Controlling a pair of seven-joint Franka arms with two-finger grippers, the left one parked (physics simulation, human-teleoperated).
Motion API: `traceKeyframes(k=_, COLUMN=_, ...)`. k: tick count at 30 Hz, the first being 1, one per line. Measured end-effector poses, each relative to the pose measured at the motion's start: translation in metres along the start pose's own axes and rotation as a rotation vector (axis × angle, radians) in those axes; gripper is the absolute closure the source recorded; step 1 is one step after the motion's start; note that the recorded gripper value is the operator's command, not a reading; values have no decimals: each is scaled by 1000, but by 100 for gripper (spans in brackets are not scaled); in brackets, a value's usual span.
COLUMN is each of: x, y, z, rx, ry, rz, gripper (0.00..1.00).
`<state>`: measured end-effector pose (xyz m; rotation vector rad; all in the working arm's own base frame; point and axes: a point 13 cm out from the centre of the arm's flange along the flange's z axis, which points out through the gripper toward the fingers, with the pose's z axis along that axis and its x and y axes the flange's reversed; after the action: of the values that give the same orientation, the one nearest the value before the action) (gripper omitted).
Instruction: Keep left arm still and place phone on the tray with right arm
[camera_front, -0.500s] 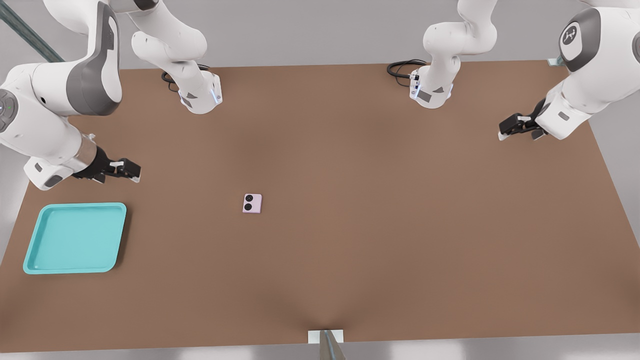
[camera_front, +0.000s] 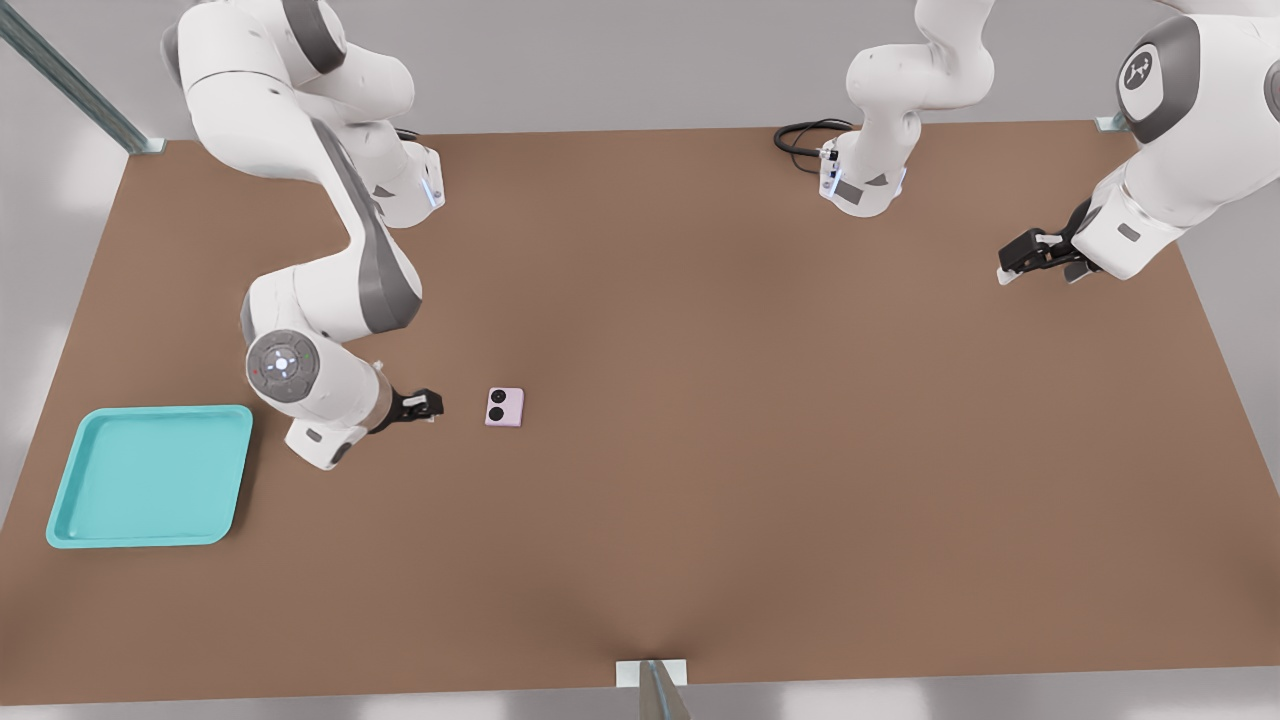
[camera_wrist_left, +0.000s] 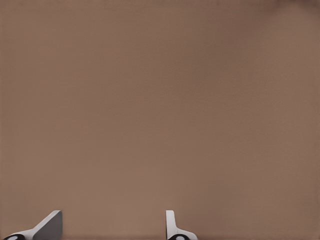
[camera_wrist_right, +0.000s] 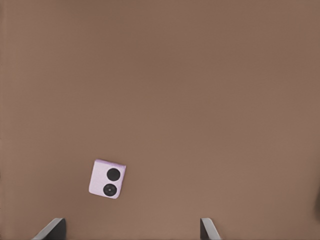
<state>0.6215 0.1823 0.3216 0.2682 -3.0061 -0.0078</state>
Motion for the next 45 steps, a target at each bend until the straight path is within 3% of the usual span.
traceKeyframes(k=9, x=13, y=116, z=63, rx=-15, ry=33, rz=49, gripper=0)
traceKeyframes(k=16, x=42, y=118, z=128, rx=11, ry=118, rz=206, gripper=0)
traceKeyframes(k=21, x=60, y=110, z=175, rx=23, ry=141, rz=296, gripper=0)
traceKeyframes(k=24, x=71, y=101, z=197, rx=18, ry=115, rz=322, gripper=0)
traceKeyframes(k=27, x=59, y=86, z=197, rx=-10, ry=42, rz=341, gripper=0)
traceKeyframes(k=32, x=38, y=96, z=202, rx=-59, ry=-32, rz=283, gripper=0)
traceKeyframes(k=37, x=35, y=98, z=217, rx=-74, ry=-47, rz=228, gripper=0)
traceKeyframes(k=45, x=48, y=90, z=253, rx=-67, ry=-7, rz=172, gripper=0)
